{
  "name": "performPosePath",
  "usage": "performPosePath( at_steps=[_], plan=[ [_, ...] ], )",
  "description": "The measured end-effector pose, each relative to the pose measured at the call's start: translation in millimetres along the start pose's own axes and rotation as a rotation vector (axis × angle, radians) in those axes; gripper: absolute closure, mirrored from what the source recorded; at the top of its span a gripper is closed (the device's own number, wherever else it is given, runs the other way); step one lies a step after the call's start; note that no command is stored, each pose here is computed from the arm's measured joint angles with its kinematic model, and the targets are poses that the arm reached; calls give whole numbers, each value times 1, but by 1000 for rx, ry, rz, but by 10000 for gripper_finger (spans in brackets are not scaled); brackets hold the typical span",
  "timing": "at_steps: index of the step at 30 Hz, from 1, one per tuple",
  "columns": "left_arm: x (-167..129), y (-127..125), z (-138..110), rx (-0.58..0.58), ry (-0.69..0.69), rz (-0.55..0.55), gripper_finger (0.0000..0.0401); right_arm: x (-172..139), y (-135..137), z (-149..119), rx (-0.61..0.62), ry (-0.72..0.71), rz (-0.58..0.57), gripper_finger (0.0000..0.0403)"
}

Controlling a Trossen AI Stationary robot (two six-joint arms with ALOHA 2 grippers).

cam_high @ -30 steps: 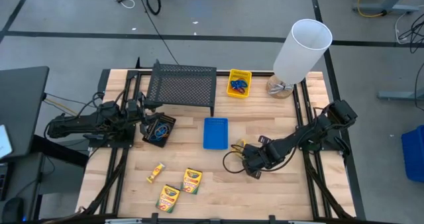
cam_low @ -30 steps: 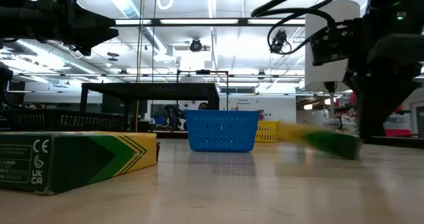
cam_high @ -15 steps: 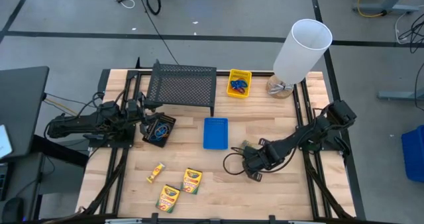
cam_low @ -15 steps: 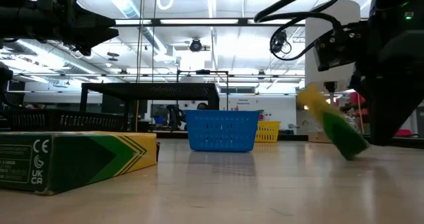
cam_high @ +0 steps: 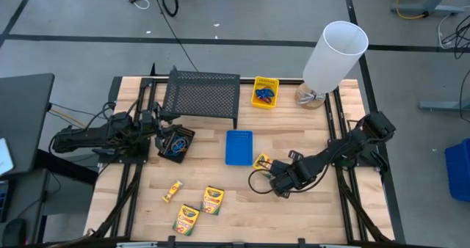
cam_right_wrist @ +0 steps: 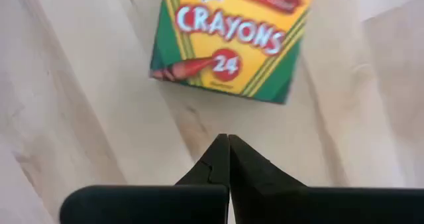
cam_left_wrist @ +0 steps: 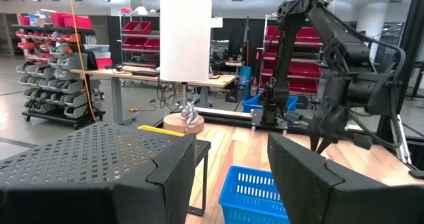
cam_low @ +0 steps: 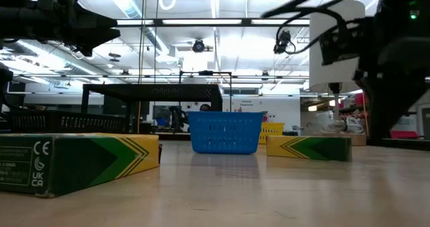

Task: Pick & Place Office Desk Supplies
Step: Put the top large yellow crayon box into the blue bin

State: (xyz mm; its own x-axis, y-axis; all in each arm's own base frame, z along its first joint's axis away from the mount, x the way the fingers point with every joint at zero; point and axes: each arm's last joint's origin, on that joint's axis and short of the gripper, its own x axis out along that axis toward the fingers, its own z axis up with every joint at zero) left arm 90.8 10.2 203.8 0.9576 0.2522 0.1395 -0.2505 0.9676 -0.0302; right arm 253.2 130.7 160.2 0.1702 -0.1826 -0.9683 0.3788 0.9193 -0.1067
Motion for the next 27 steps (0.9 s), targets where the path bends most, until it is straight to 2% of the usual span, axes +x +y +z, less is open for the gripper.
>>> performPosePath(
  at_steps=[5,10,16,20,27],
  plan=[
    [0,0,0,0,0,0,208,-13,2,8,-62,-72,13,403],
    [0,0,0,0,1,0,208,-13,4,14,-126,-111,45,403],
    [0,0,-1,2,8,0,208,-8,0,18,-122,-117,48,403],
    [0,0,-1,2,8,0,208,3,-2,13,-109,-91,91,403],
    [0,0,-1,2,8,0,208,12,-6,6,-87,-68,88,403]
  ],
)
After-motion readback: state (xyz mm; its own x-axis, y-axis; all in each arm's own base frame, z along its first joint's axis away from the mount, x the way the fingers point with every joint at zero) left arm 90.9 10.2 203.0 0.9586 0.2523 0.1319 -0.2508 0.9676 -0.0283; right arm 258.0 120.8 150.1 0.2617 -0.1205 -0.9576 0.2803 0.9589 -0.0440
